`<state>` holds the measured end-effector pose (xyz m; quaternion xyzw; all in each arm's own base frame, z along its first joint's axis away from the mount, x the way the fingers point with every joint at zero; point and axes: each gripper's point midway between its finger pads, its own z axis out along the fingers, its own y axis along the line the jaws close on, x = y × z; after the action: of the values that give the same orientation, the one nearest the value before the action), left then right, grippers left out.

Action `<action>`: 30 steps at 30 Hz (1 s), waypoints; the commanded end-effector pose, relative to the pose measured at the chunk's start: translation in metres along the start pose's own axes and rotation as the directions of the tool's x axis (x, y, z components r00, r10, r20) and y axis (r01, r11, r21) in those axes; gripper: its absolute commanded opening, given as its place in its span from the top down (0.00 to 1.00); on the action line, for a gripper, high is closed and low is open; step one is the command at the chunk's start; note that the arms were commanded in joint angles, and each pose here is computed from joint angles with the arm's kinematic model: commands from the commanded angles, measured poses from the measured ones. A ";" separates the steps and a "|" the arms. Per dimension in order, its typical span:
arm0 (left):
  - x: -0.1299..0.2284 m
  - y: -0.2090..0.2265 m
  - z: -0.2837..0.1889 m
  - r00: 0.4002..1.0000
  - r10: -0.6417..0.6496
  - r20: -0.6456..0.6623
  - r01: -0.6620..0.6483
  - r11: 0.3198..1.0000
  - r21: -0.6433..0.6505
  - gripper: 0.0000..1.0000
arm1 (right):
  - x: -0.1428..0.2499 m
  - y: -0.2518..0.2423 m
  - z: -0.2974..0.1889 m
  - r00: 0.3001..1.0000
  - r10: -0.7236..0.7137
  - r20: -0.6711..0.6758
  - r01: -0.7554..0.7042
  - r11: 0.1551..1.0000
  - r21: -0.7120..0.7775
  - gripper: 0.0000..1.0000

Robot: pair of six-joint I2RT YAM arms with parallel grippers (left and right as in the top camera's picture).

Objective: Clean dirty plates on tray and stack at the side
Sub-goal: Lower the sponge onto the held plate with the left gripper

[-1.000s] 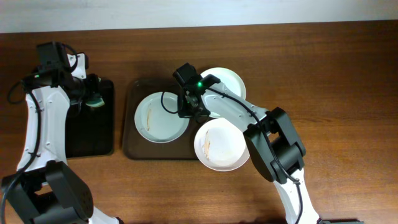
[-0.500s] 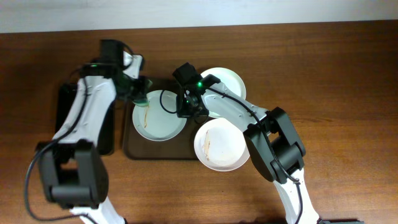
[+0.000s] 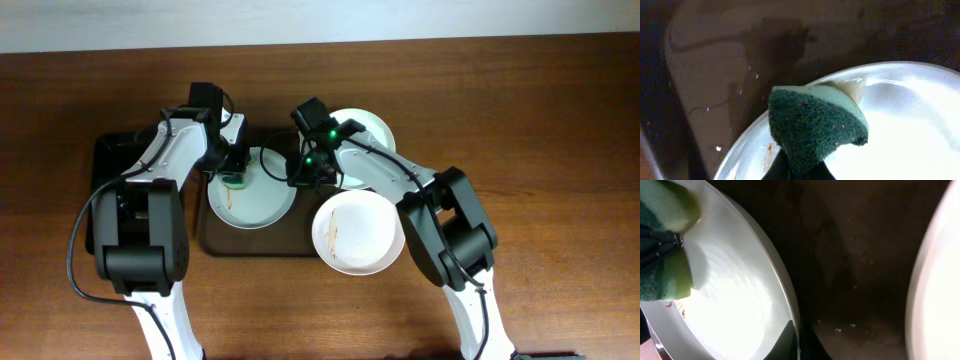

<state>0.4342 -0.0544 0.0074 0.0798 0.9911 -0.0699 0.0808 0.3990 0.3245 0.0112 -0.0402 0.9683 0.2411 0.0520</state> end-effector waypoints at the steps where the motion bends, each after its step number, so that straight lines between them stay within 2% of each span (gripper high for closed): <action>1: 0.030 0.018 0.016 0.991 0.002 -0.131 -0.011 0.998 -0.067 0.99 | 0.006 -0.010 0.008 0.999 0.014 -0.031 -0.014 1.000 0.008 0.96; 5: 0.059 0.012 0.011 0.969 -0.017 -0.248 0.006 0.999 -0.044 0.99 | 0.005 -0.010 0.008 1.000 0.012 -0.027 -0.012 1.000 0.006 0.96; 7: 0.061 0.004 0.011 0.967 -0.021 -0.255 0.022 1.000 0.001 0.99 | 0.005 -0.010 0.008 1.000 0.012 -0.027 -0.012 1.000 0.006 0.96; 12: 0.049 0.006 0.031 0.981 -0.079 -0.179 0.080 0.997 -0.004 0.99 | 0.005 -0.009 0.008 1.000 0.011 -0.024 -0.011 1.000 0.005 0.96; 16: 0.020 0.012 0.053 0.998 -0.064 -0.001 0.064 0.998 -0.009 0.99 | 0.003 -0.008 0.008 1.000 0.008 -0.018 -0.008 1.000 0.001 0.96; 18: 0.014 0.014 0.054 0.998 -0.060 0.030 0.061 0.998 -0.017 0.99 | 0.003 -0.008 0.008 1.000 0.008 -0.019 -0.008 1.000 0.001 0.96; 20: 0.025 0.010 0.053 0.997 -0.068 -0.020 0.068 0.998 -0.001 0.99 | 0.003 -0.008 0.008 1.000 0.008 -0.019 -0.008 1.000 0.001 0.96; 22: 0.053 0.000 0.046 0.985 -0.085 -0.151 0.091 0.995 0.036 0.99 | 0.003 -0.008 0.008 1.000 0.008 -0.018 -0.008 1.000 0.001 0.96; 26: 0.081 -0.006 0.016 0.940 -0.097 -0.327 0.114 0.993 0.035 0.99 | 0.003 -0.008 0.008 1.000 0.008 -0.018 -0.008 1.000 0.001 0.96; 30: 0.071 0.003 0.008 0.946 -0.093 -0.309 0.093 0.996 -0.014 0.99 | 0.003 -0.008 0.008 1.000 0.008 -0.019 -0.008 1.000 0.001 0.96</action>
<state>0.3634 -0.0563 0.0052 0.0409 0.9914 -0.0997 -0.0737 0.4010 0.3236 0.0112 -0.0391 0.9673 0.2447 0.0537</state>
